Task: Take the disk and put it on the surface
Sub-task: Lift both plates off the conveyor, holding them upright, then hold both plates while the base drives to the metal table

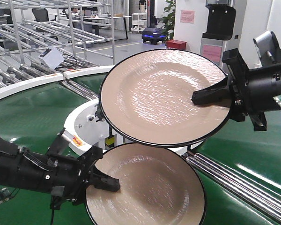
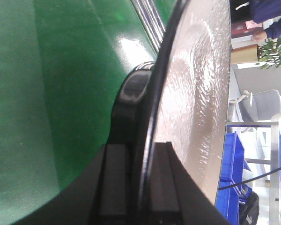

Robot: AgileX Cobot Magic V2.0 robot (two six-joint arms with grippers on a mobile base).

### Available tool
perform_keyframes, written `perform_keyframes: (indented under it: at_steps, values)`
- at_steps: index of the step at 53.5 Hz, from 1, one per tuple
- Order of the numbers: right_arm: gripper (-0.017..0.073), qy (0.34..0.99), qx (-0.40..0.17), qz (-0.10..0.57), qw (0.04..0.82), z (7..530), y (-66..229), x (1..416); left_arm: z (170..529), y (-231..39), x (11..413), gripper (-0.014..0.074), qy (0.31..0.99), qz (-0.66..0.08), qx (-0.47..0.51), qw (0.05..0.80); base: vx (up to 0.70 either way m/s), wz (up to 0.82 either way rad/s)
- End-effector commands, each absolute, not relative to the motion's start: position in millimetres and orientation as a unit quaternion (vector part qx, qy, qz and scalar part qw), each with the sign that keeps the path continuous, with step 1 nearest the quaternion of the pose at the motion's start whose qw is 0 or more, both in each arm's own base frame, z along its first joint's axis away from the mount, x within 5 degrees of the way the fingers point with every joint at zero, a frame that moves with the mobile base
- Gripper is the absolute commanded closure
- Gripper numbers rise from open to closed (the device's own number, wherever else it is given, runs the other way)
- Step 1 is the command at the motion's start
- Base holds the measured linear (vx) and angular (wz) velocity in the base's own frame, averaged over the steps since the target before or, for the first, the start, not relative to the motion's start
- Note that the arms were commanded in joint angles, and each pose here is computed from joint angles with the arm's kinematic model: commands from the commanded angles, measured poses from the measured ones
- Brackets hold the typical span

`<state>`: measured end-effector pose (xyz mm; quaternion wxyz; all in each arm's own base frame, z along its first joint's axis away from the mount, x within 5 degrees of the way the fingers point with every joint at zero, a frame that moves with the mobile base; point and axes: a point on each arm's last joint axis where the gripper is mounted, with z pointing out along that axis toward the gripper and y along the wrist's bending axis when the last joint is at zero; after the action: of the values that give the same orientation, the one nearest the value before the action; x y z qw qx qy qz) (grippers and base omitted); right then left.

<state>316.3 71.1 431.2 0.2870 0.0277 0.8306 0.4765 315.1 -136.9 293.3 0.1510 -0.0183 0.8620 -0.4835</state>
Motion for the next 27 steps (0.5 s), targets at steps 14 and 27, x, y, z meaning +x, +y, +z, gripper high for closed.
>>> perform_keyframes:
  at_steps: [14, 27]
  values:
    - [0.0568, 0.783, 0.029, 0.521, 0.34, 467.1, 71.9, 302.7, 331.9, -139.7, 308.4, 0.0594, 0.822, -0.54, -0.027, 0.179, -0.04, -0.03]
    - [0.0568, 0.783, 0.03, 0.521, 0.338, 465.4, 72.0, 304.7, 331.9, -139.6, 308.5, 0.0594, 0.822, -0.54, -0.027, 0.18, -0.16, -0.01]
